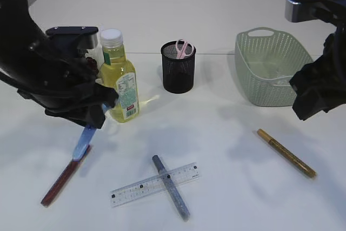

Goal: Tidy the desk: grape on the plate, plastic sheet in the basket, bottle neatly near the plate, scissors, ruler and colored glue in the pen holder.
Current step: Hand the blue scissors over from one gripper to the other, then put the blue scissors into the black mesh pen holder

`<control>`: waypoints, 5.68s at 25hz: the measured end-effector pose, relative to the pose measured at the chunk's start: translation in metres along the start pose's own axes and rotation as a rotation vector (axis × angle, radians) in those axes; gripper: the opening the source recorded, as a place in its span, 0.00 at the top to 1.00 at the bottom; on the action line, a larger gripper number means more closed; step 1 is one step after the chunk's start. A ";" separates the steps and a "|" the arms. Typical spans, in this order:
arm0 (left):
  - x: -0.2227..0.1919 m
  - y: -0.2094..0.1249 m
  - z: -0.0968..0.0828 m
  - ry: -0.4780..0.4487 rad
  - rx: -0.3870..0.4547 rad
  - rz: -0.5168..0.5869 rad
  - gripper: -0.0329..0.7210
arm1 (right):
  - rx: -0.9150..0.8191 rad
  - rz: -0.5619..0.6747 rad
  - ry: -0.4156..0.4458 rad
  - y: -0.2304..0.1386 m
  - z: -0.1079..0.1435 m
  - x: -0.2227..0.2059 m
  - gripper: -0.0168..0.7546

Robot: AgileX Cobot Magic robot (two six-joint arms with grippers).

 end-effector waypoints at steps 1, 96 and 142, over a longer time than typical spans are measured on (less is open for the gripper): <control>0.005 0.001 -0.001 -0.006 -0.002 -0.013 0.74 | 0.000 0.000 0.000 0.000 0.000 0.000 0.51; 0.082 0.024 -0.051 -0.378 -0.100 -0.292 0.74 | -0.223 -0.567 0.769 0.139 0.116 -0.017 0.88; 0.062 -0.005 0.022 -0.174 -0.047 -0.084 0.61 | -0.119 -0.866 0.430 0.208 -0.009 -0.027 0.91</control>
Point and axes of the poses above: a point on each arm's last joint axis where the gripper is mounted, x pointing back along that axis away from the gripper, z along the wrist's bending axis when the last joint is at zero, y = z × x, the point moved 4 cm from there along -x, pointing out along that axis toward the gripper, and after that the axes turned 3 degrees about x, right-handed, at the moved point
